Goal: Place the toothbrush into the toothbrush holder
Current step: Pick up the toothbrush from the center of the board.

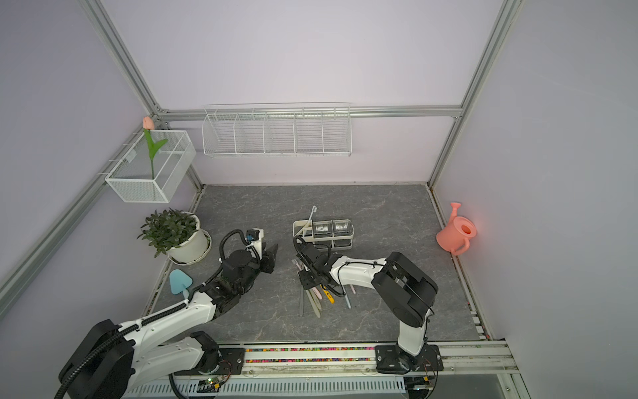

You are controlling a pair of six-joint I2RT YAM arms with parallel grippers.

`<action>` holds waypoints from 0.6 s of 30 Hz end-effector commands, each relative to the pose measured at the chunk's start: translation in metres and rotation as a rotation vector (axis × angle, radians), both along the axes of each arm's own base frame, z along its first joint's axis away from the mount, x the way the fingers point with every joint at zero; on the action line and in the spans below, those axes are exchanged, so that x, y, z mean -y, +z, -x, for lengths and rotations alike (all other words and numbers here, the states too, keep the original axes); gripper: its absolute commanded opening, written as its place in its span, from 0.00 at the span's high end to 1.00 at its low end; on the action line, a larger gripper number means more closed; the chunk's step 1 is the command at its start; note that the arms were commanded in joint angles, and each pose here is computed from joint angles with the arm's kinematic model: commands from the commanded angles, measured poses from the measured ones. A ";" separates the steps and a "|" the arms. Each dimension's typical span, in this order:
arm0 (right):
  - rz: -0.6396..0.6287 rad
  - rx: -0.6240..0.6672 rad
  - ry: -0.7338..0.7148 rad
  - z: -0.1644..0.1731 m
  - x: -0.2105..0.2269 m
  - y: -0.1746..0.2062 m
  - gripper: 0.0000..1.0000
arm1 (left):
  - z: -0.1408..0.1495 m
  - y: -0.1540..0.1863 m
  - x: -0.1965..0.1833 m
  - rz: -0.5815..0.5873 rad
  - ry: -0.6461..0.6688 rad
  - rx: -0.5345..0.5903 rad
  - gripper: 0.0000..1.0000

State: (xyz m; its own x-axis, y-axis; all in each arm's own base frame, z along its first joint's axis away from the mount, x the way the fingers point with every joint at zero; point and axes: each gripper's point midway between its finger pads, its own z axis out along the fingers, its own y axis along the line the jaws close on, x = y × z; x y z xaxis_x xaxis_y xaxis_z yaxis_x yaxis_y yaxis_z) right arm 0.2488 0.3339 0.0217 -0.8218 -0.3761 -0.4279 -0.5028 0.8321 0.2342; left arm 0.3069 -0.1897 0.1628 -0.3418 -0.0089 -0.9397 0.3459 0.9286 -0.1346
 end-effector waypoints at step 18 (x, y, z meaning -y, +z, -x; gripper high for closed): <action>-0.031 0.018 -0.003 0.008 0.011 0.019 0.83 | -0.004 0.007 0.005 0.023 -0.003 -0.004 0.52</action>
State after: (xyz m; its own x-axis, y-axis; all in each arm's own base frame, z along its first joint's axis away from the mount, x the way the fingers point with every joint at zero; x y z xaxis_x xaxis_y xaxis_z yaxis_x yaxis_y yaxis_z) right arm 0.2444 0.3284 0.0347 -0.8132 -0.3643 -0.4540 -0.5074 0.8258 0.2463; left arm 0.3076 -0.1904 0.1612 -0.3470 -0.0062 -0.9379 0.3451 0.9290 -0.1338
